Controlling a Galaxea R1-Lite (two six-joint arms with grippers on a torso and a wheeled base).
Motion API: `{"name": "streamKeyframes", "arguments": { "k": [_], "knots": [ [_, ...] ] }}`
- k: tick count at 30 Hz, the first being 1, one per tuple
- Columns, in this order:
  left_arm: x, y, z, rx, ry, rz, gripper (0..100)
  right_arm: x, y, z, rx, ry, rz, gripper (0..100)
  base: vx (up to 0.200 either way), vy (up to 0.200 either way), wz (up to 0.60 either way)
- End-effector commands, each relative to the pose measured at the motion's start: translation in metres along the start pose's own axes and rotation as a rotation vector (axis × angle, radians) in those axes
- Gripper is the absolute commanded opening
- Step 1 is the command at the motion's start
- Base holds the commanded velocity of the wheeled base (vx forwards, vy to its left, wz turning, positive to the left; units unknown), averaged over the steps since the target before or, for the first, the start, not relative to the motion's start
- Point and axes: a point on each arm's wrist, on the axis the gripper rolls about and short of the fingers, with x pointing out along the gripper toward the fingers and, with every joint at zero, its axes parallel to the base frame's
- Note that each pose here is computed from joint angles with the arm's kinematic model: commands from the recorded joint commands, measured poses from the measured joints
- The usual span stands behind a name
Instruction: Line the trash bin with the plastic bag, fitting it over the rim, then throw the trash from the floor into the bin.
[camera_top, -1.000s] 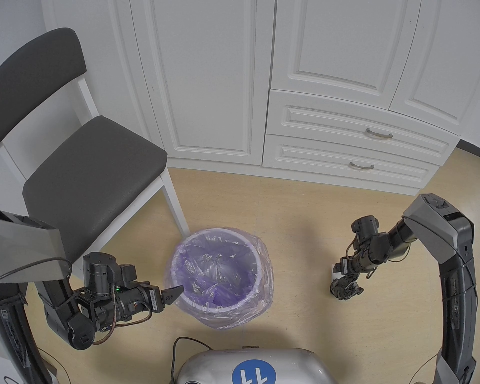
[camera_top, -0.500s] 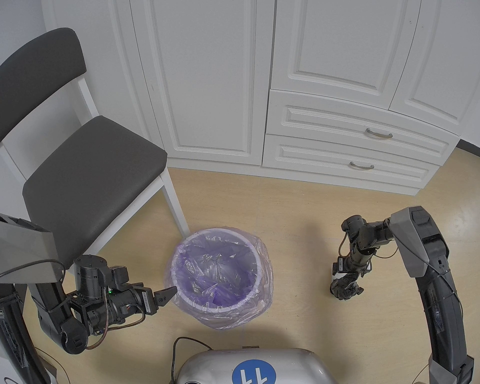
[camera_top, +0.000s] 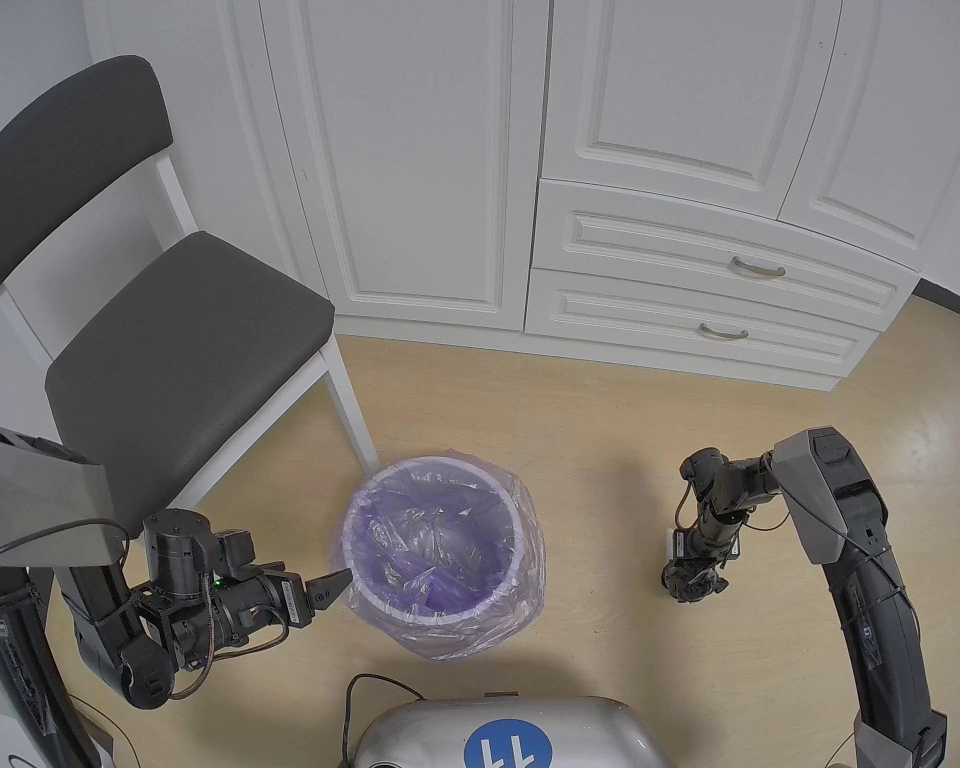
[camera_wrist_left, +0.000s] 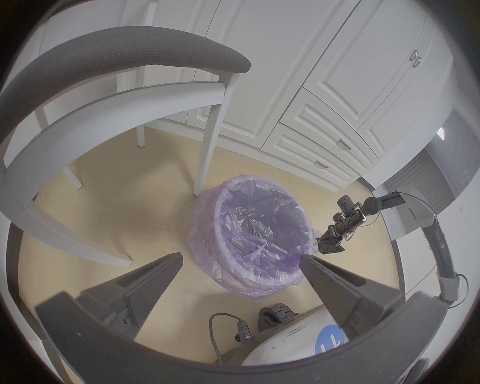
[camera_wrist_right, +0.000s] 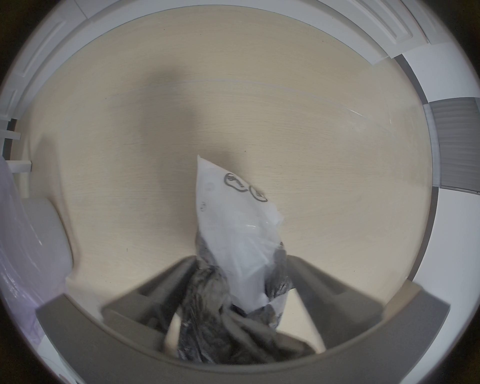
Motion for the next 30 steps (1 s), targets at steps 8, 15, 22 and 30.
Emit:
{"name": "streamKeyframes", "arguments": {
  "k": [8, 15, 22, 30],
  "knots": [
    [-0.011, 0.000, -0.002, 0.000, -0.028, 0.067, 100, -0.006, 0.003, 0.002, 0.051, -0.014, -0.005, 0, 0.000, 0.000, 0.00],
    [-0.034, -0.003, 0.000, 0.011, -0.098, 0.092, 100, -0.064, 0.008, 0.018, 0.103, -0.093, 0.038, 0, 0.000, 0.000, 0.00],
    [-0.051, -0.007, 0.009, 0.019, -0.177, 0.085, 100, -0.152, 0.008, 0.011, 0.072, -0.169, 0.034, 0, 0.000, 0.000, 0.00],
    [-0.059, -0.010, 0.013, 0.020, -0.208, 0.067, 100, -0.245, 0.015, -0.018, 0.017, -0.369, 0.105, 0, 0.000, 0.000, 0.00]
  ]
}}
